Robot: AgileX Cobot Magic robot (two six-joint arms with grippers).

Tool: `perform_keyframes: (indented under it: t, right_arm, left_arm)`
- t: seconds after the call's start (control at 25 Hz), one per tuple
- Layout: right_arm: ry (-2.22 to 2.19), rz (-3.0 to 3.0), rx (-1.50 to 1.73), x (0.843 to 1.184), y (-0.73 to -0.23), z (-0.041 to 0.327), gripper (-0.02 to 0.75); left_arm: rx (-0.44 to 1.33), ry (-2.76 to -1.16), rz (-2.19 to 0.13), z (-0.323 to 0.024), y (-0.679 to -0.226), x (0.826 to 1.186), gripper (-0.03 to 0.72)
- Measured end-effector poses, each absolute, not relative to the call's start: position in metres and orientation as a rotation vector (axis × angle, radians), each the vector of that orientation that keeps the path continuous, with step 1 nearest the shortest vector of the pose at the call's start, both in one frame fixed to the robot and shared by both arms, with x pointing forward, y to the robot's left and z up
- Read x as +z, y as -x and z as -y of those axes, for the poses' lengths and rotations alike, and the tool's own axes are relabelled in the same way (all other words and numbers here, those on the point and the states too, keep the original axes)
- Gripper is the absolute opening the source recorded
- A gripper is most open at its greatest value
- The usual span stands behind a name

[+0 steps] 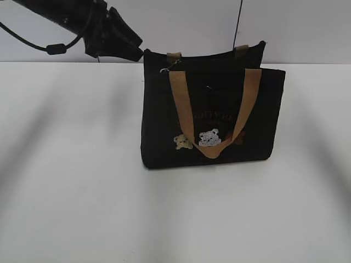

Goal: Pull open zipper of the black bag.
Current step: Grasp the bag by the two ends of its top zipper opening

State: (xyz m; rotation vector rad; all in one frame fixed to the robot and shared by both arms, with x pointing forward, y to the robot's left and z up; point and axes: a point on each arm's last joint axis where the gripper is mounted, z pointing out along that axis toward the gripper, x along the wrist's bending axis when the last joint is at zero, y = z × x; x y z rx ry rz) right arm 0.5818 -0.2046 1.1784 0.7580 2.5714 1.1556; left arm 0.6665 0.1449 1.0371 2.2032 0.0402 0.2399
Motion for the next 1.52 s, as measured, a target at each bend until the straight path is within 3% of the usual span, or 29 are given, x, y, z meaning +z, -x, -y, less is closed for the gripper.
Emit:
perform_keyframes:
  t: [0.52,0.6,0.84,1.08,1.32,1.52]
  right_arm:
    - [-0.444,-2.607,1.199,1.150,-0.607,0.118,0.358]
    - [-0.396,-2.606,1.199,1.146,-0.615,0.108,0.358]
    - [-0.075,-2.605,1.133,1.126,-0.628,0.085,0.358]
    - [0.213,-2.604,1.063,1.108,-0.630,0.073,0.351]
    - [0.267,-2.710,1.039,1.081,-0.634,0.070,0.227]
    - [0.255,-2.722,1.039,1.072,-0.639,0.068,0.206]
  left_arm:
    - [0.213,-2.197,0.005,-0.131,-0.669,1.018,0.321]
    - [0.220,-2.192,-0.010,-0.131,-0.671,1.015,0.280]
    - [0.219,-2.170,-0.030,-0.130,-0.673,1.014,0.052]
    - [0.205,-2.160,-0.054,-0.129,-0.673,1.014,0.052]
    - [0.164,-2.152,-0.127,-0.129,-0.673,1.014,0.052]
    - [0.154,-2.151,-0.146,-0.129,-0.673,1.014,0.052]
